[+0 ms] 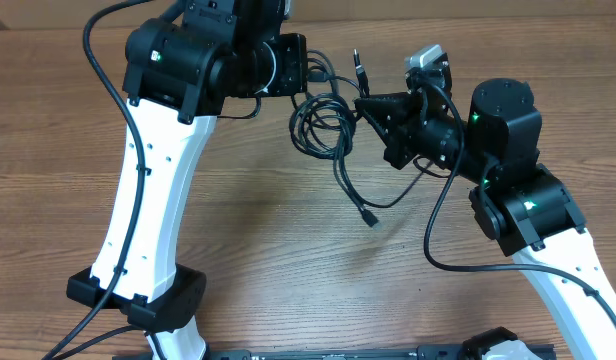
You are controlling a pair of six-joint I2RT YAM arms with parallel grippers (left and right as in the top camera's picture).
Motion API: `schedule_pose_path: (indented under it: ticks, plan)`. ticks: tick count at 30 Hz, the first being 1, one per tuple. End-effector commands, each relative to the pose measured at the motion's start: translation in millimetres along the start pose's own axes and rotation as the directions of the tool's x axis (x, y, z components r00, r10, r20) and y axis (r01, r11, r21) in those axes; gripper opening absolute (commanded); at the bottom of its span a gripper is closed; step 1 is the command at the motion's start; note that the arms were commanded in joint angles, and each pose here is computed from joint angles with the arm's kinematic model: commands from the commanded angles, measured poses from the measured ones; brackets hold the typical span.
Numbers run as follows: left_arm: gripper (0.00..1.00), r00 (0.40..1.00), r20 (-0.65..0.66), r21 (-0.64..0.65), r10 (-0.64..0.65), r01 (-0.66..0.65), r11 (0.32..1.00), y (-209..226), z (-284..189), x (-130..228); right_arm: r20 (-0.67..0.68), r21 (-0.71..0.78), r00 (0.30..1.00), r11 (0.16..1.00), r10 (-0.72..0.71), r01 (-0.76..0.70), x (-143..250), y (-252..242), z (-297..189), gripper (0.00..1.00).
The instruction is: Untangle cables
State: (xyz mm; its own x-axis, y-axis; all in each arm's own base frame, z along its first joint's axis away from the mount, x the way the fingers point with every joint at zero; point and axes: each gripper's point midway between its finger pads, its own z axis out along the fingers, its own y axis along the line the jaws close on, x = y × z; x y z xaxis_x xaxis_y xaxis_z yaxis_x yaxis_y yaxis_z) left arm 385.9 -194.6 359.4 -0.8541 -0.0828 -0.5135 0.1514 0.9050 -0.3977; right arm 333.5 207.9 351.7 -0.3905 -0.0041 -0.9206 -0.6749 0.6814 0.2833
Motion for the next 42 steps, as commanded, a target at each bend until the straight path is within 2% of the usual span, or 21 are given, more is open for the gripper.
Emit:
schedule_pose_path:
  ticks: [1,7,11,12,13,17,19,25,34,42]
  plan:
    - [0.04,0.996,0.086,-0.141,-0.033,0.045,0.989,34,-12,-17,0.021,0.000,1.000,1.000,-0.018,0.018,-8,2,-4,0.04]
    - [0.04,0.997,0.077,-0.127,-0.019,0.029,0.991,31,-11,-16,0.021,0.001,1.000,1.000,-0.018,0.018,-8,2,-4,0.04]
    - [0.04,0.980,0.022,0.039,0.200,-0.201,0.979,2,-9,-6,0.021,0.001,1.000,1.000,-0.018,0.018,-8,2,-4,0.04]
    - [0.04,0.951,0.018,0.137,0.309,-0.308,0.941,-14,-11,1,0.021,0.001,1.000,1.000,-0.018,0.018,-8,2,-4,0.05]
    - [0.04,0.931,0.024,0.199,0.365,-0.362,0.910,-24,-13,5,0.021,0.001,1.000,1.000,-0.018,0.018,-8,2,-4,0.07]
    - [0.04,0.866,0.084,0.416,0.494,-0.480,0.772,-60,-25,21,0.021,0.001,1.000,1.000,-0.019,0.019,-8,2,-4,0.29]
    - [0.04,0.840,0.117,0.476,0.530,-0.515,0.713,-70,-31,26,0.021,0.028,0.999,0.999,-0.044,0.043,-8,-2,-4,0.44]
    - [0.04,0.812,0.115,0.472,0.572,-0.552,0.688,-67,-31,32,0.024,0.137,0.997,0.988,-0.072,0.068,-9,-21,-6,0.52]
    - [0.04,0.804,0.134,0.512,0.579,-0.556,0.655,-73,-35,35,0.014,0.137,0.996,0.987,-0.090,0.087,-7,-22,-4,0.61]
    - [0.04,0.806,0.186,0.598,0.562,-0.547,0.586,-91,-47,36,-0.018,0.094,0.997,0.993,-0.073,0.075,2,-21,7,0.70]
